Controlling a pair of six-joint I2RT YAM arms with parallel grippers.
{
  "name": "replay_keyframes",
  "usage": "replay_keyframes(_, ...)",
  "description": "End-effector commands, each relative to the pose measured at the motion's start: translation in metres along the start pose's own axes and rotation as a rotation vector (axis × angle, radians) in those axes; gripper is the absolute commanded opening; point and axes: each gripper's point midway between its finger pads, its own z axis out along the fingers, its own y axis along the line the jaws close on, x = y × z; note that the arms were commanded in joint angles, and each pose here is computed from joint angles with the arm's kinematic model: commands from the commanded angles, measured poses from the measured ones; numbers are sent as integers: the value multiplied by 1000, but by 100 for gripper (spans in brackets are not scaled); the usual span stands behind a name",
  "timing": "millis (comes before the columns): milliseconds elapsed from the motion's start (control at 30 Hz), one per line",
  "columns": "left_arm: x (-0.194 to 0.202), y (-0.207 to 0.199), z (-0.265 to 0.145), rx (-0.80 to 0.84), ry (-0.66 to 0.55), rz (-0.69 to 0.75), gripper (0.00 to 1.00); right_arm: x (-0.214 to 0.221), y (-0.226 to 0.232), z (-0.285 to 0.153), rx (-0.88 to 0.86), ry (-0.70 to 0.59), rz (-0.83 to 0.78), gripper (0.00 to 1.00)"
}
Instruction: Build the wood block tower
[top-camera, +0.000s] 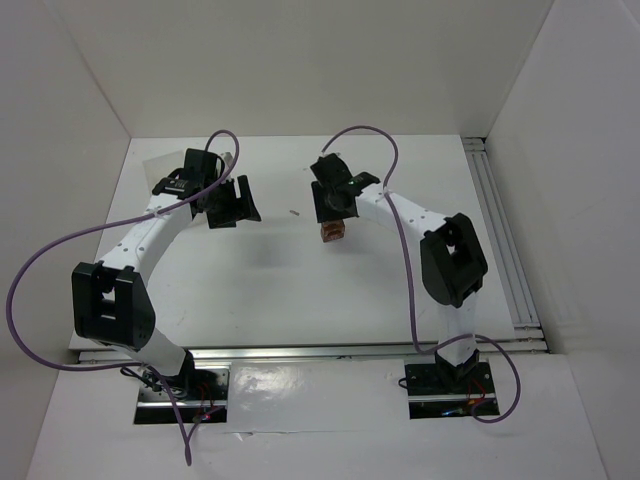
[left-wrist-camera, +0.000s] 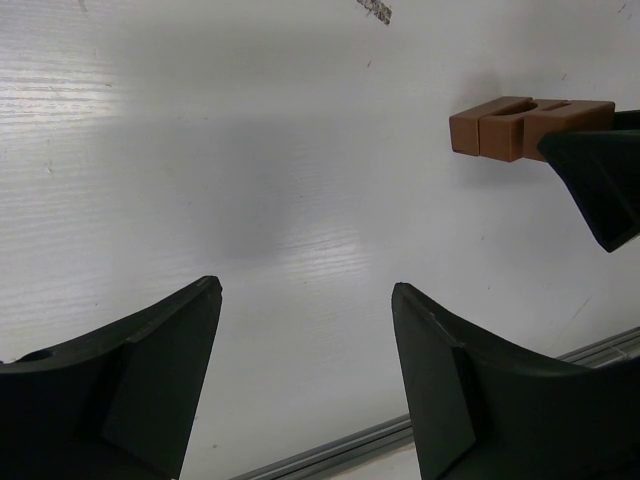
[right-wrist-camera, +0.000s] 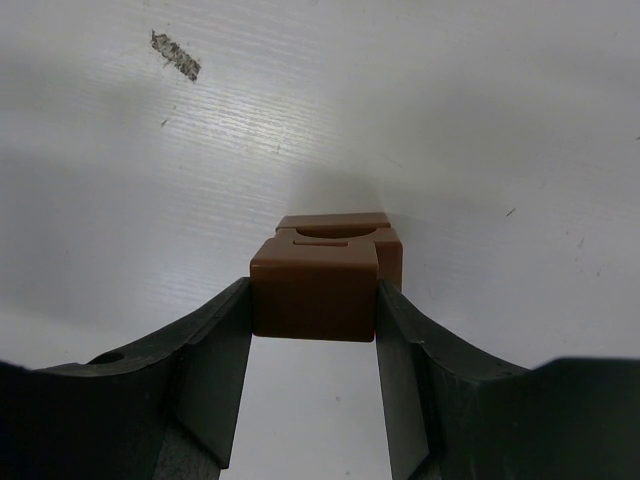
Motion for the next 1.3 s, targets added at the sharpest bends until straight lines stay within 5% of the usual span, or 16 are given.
replay_keyframes(0, -8, -8, -13, 19, -44, 29, 81, -8, 5, -2, 8, -17, 6, 44)
replay_keyframes(1267, -8, -10, -13, 27, -40, 30, 81, 5, -5, -2, 46, 6, -4, 44)
